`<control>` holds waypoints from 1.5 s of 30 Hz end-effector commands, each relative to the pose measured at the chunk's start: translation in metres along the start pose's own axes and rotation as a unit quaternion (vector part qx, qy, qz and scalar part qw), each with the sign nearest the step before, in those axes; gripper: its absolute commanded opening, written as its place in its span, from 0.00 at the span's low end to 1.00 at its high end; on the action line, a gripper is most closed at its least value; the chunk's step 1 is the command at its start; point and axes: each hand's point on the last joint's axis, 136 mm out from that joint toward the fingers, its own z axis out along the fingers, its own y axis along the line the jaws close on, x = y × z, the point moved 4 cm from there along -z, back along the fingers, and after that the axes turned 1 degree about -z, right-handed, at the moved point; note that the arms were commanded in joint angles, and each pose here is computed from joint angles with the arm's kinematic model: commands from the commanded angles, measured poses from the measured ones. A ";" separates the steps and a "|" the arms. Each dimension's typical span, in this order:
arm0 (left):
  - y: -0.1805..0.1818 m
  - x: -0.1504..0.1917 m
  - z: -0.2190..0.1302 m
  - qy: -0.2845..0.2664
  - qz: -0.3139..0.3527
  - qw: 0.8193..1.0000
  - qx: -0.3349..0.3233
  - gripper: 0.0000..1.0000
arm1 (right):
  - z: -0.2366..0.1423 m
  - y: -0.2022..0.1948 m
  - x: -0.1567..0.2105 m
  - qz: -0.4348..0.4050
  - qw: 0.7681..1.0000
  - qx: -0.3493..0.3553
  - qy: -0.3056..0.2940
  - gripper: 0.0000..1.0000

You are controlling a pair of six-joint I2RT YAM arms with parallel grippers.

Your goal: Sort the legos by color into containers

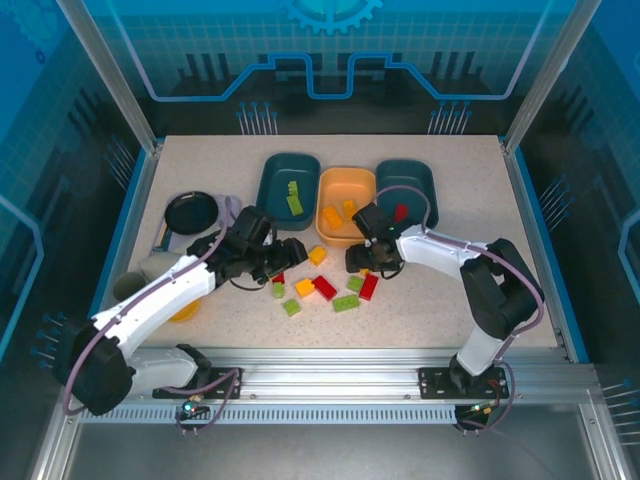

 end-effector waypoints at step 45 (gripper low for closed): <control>-0.038 -0.021 -0.047 -0.080 0.040 0.995 0.035 0.73 | -0.030 0.034 -0.208 0.013 0.995 -0.025 -0.093 0.68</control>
